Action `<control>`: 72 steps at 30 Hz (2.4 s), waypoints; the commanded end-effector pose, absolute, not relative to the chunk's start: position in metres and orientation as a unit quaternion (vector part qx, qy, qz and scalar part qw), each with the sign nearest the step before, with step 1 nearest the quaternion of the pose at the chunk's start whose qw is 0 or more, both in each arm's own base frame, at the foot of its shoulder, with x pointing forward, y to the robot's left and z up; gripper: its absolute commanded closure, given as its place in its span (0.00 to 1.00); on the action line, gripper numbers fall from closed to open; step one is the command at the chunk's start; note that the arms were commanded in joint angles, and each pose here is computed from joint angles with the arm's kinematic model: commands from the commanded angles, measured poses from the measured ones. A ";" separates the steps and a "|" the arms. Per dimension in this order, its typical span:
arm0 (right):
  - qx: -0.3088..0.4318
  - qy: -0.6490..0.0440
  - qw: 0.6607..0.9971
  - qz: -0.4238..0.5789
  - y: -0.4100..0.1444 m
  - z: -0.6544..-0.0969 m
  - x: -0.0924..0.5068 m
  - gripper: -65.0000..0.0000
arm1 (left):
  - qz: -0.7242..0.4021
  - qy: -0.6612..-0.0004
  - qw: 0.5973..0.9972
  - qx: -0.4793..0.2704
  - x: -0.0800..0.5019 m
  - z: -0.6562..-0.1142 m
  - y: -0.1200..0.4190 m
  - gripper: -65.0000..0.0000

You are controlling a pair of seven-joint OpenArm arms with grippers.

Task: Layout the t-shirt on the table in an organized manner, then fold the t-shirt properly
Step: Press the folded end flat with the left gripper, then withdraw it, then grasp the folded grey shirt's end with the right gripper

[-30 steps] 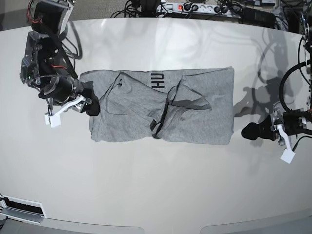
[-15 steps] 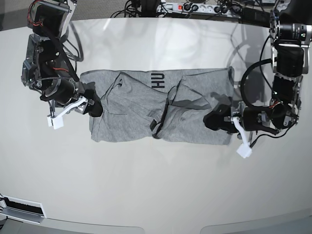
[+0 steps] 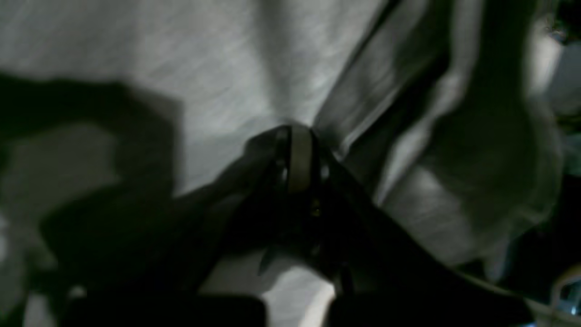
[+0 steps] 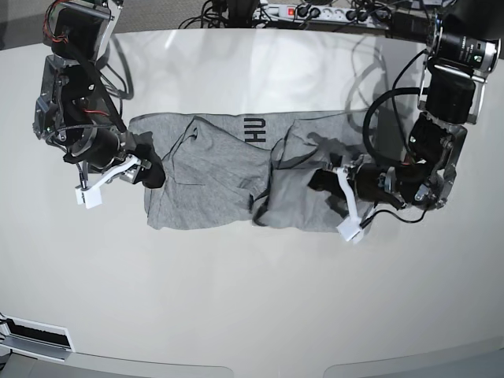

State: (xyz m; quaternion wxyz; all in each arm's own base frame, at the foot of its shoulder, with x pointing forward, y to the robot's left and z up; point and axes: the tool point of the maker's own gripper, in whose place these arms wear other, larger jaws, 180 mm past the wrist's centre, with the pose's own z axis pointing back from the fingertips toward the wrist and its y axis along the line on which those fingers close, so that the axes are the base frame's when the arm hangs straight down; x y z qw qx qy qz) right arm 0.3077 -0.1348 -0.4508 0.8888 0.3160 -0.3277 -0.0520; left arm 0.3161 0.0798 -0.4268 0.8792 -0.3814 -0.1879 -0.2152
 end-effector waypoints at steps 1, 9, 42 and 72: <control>0.315 -0.344 0.883 -0.046 -0.139 -0.441 0.318 0.37 | -0.217 -0.220 0.859 -0.407 0.332 -0.400 0.072 1.00; 0.315 -0.347 0.882 -0.046 -0.139 -0.440 0.319 0.37 | -0.205 -0.209 0.811 -0.507 0.320 -0.369 0.032 1.00; 0.368 -0.300 0.880 0.017 -0.080 -0.440 0.309 0.37 | -0.088 -0.310 0.878 -0.355 0.339 -0.313 0.271 1.00; 0.165 -0.423 0.843 0.290 -0.111 -0.273 0.324 1.00 | -0.085 -0.303 0.888 -0.336 0.331 -0.313 0.287 1.00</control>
